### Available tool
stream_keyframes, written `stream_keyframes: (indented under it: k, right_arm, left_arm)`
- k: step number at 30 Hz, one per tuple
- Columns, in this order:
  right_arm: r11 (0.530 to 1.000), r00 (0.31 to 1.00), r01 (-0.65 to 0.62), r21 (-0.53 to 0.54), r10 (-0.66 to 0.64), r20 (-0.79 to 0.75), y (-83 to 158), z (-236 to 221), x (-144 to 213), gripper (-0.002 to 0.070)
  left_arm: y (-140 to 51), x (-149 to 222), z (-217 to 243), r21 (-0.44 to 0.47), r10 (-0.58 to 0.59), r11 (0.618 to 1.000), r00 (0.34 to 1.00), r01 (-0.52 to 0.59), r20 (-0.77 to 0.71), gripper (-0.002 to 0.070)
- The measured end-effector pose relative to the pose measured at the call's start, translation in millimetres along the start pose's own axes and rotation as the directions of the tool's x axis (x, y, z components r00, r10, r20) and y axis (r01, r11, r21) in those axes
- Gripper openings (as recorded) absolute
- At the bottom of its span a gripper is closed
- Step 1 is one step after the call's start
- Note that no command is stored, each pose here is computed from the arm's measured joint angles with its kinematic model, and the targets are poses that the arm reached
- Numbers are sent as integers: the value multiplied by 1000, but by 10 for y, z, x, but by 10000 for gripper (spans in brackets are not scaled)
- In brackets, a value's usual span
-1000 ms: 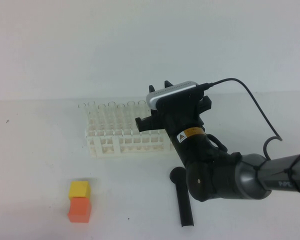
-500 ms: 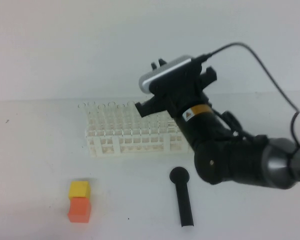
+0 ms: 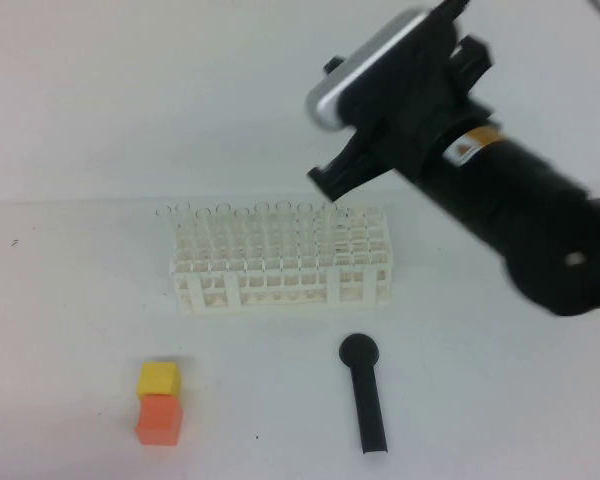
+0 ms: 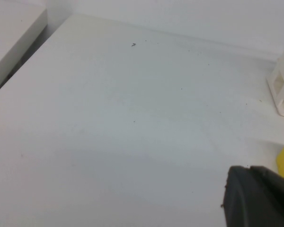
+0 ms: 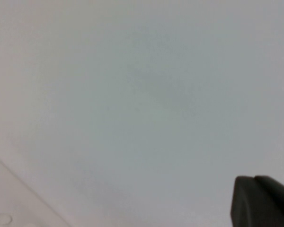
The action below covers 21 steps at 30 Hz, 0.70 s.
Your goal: Place the test tubes
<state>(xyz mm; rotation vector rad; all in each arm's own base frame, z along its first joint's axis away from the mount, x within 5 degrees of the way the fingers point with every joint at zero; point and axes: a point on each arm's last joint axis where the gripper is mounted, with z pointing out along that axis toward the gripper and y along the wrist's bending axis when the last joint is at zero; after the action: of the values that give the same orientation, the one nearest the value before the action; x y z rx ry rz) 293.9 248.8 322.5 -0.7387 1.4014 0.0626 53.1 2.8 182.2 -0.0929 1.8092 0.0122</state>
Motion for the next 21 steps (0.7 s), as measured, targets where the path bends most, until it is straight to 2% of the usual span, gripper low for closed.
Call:
stream_keyframes:
  k: [9, 16, 21]
  right_arm:
    - [996, 991, -93, -3, 93, 93, -367, -527, -525, -1]
    - [993, 989, -116, 9, 115, 90, -379, -533, -516, -1]
    - [983, 981, -181, 36, 178, 75, -389, -506, -475, -1]
  left_arm:
    - [0, 0, 0, 0, 0, 1000, 1000, 0, 0, -1]
    - [0, 0, 0, 0, 0, 1000, 1000, 0, 0, -1]
    - [0, 0, 0, 0, 0, 1000, 1000, 0, 0, -1]
